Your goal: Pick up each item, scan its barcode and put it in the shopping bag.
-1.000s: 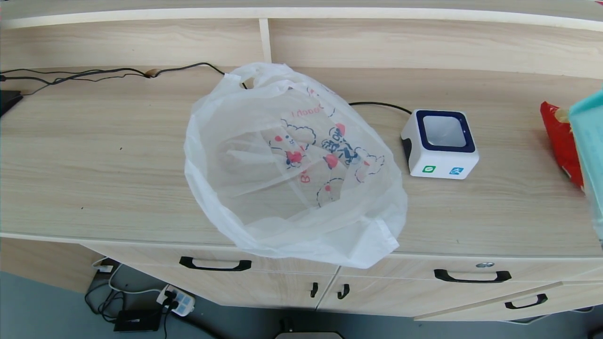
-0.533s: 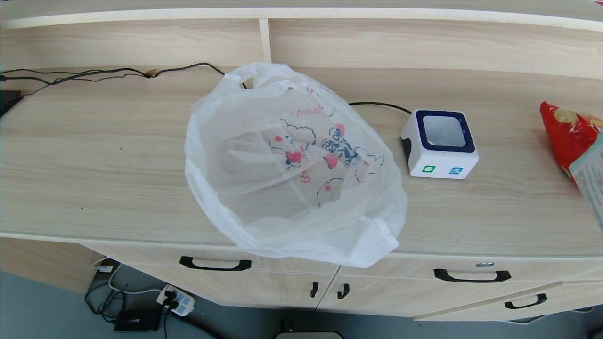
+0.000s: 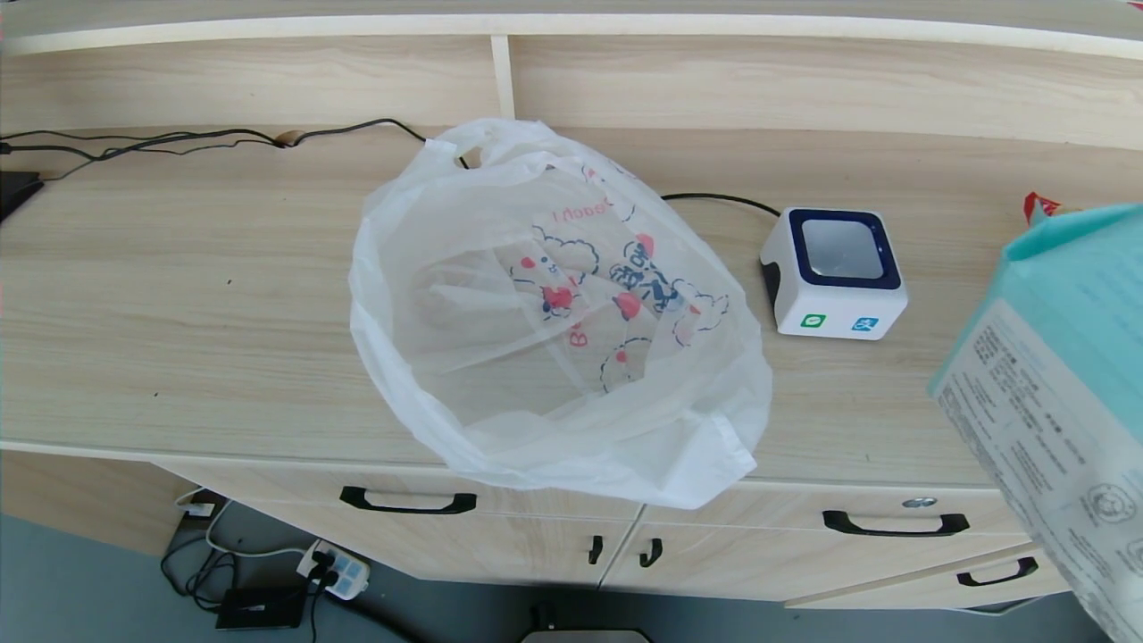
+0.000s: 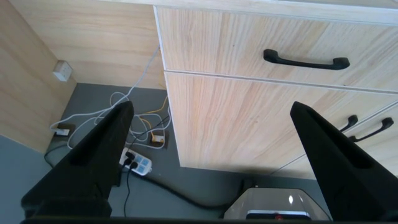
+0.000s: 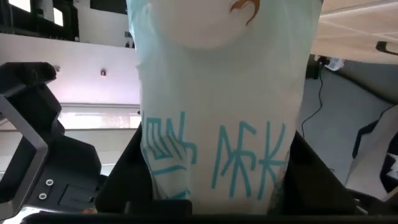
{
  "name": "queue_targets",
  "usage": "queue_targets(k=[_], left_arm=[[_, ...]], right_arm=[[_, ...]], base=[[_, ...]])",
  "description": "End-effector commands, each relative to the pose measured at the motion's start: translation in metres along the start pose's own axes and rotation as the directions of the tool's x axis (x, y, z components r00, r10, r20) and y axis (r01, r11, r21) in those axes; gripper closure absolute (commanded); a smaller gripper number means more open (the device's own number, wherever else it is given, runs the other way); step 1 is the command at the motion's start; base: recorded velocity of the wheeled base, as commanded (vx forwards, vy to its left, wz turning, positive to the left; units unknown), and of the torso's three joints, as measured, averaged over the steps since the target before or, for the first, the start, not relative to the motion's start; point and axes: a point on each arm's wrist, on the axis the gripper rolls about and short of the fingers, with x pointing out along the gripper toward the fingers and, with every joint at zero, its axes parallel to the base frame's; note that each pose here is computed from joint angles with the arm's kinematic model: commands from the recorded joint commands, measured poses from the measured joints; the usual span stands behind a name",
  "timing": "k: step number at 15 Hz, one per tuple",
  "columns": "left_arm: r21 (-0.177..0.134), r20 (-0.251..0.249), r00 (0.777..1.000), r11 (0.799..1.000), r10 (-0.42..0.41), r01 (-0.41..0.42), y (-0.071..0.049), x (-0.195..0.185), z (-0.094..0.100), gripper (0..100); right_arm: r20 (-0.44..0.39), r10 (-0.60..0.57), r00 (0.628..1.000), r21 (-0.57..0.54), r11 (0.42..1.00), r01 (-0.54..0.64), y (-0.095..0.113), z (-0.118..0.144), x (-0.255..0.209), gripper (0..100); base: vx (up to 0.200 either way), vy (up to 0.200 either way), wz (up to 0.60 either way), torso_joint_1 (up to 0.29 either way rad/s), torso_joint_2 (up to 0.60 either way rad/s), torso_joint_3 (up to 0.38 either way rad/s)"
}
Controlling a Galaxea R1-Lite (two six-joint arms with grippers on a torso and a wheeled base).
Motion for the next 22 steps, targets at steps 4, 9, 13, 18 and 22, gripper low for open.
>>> queue_targets(k=[4,9,13,18,22], left_arm=[[0.0,-0.001,1.0,1.0,0.001,-0.001,0.0,0.0,0.0,0],[-0.001,-0.001,1.0,1.0,0.001,-0.001,0.0,0.0,0.0,0],[0.0,0.0,1.0,1.0,0.001,-0.001,0.0,0.0,0.0,0],[0.011,0.002,1.0,1.0,0.001,-0.001,0.0,0.0,0.0,0],[0.035,0.002,1.0,0.999,0.001,-0.001,0.0,0.0,0.0,0]], right_arm=[[-0.035,0.032,0.999,0.024,0.999,-0.031,-0.002,0.025,0.037,100],[-0.126,0.177,0.976,0.106,0.981,-0.164,0.007,0.046,0.096,100],[-0.094,0.269,0.959,0.223,0.944,-0.243,0.007,0.056,0.127,100],[-0.015,0.395,0.919,0.39,0.848,-0.358,0.0,0.062,0.149,100],[0.035,0.497,0.867,0.524,0.73,-0.44,-0.015,0.056,0.159,100]], base=[[0.0,0.0,0.0,0.0,0.0,0.0],[0.0,0.0,0.0,0.0,0.0,0.0],[0.0,0.0,0.0,0.0,0.0,0.0],[0.0,0.0,0.0,0.0,0.0,0.0],[0.0,0.0,0.0,0.0,0.0,0.0]])
